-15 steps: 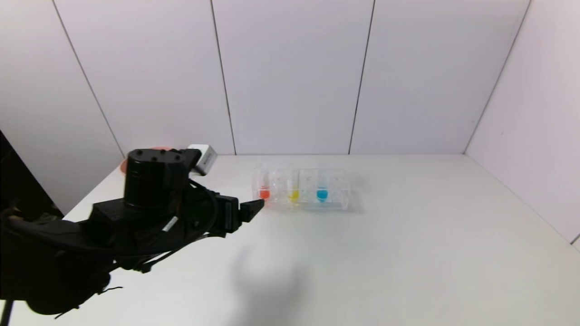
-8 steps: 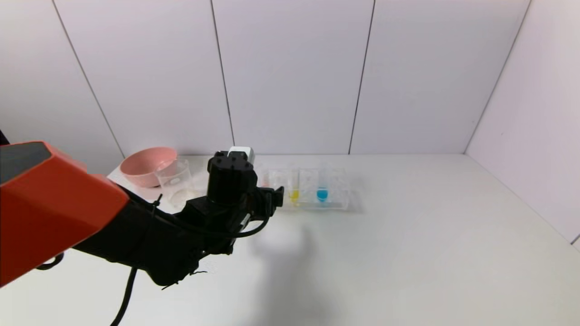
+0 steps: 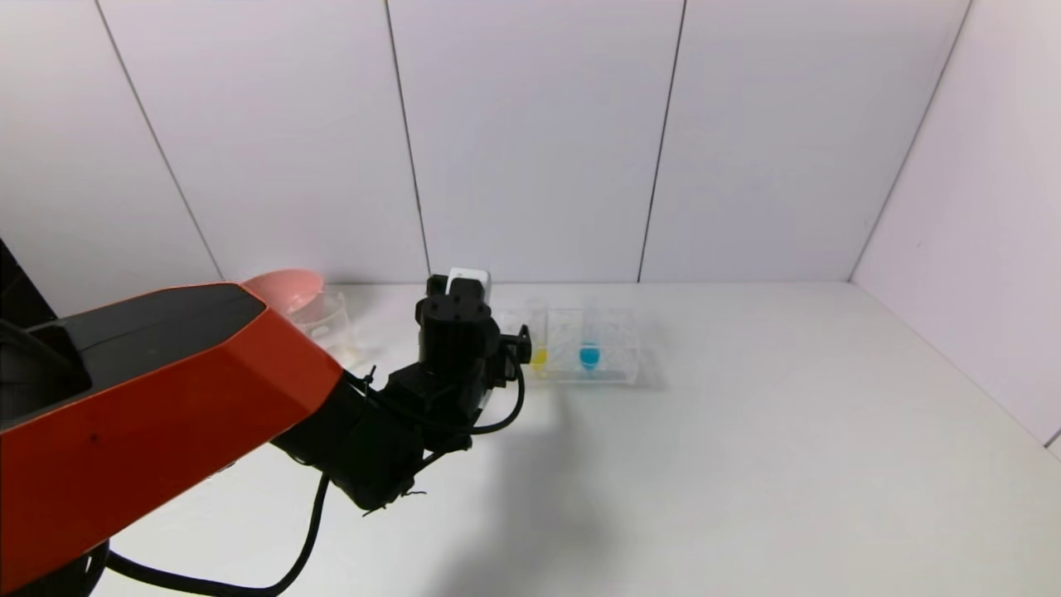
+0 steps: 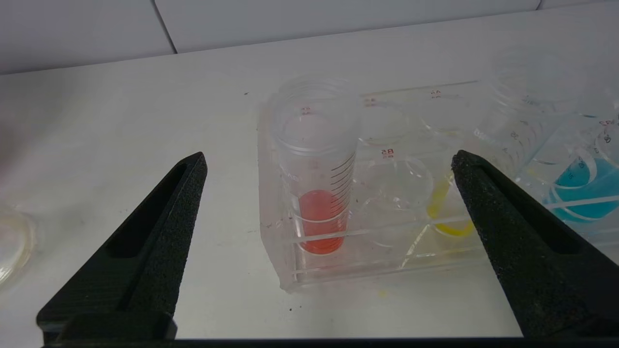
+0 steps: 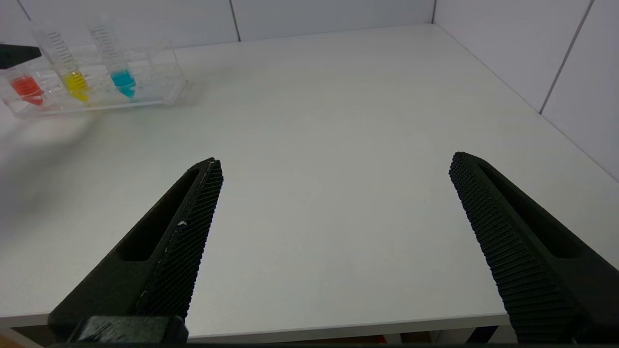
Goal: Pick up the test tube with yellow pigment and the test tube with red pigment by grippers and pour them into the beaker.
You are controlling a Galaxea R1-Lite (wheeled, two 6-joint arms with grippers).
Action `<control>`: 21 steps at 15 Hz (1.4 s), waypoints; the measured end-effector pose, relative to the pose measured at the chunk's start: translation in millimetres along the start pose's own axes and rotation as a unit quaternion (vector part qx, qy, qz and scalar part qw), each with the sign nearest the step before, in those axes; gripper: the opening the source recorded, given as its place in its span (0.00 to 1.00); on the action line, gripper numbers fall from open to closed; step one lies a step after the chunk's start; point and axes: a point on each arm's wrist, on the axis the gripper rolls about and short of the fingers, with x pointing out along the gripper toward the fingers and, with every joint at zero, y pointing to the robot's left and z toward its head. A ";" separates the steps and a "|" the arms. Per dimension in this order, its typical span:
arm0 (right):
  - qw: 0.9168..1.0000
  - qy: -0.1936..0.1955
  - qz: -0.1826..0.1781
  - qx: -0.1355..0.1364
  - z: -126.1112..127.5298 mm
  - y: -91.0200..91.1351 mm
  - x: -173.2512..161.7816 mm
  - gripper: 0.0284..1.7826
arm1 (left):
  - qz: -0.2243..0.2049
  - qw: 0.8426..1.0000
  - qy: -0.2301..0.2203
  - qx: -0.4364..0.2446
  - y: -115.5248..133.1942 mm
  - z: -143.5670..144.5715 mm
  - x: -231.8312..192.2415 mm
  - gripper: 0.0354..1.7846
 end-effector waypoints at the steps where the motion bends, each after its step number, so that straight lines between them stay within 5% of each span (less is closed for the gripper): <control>1: 1.000 0.000 0.000 0.000 0.0 0.0 0.0 0.96 | 0.002 1.000 -0.004 -0.004 0.2 -0.5 3.0 0.99; 9: 1.000 0.000 0.000 0.000 0.0 0.0 0.0 0.96 | 0.012 0.999 -0.029 -0.021 0.7 -3.9 10.7 0.95; 13: 1.000 0.000 0.000 0.000 0.0 0.0 0.0 0.96 | 0.012 0.999 -0.032 -0.024 0.1 -6.2 11.8 0.70; 17: 1.000 0.000 0.000 0.000 0.0 0.0 0.0 0.96 | 0.012 0.999 -0.032 -0.025 -0.2 -6.6 12.2 0.28; 21: 1.000 0.000 0.000 0.000 0.0 0.0 0.0 0.96 | 0.010 0.999 -0.040 -0.028 -0.4 -2.3 10.7 0.23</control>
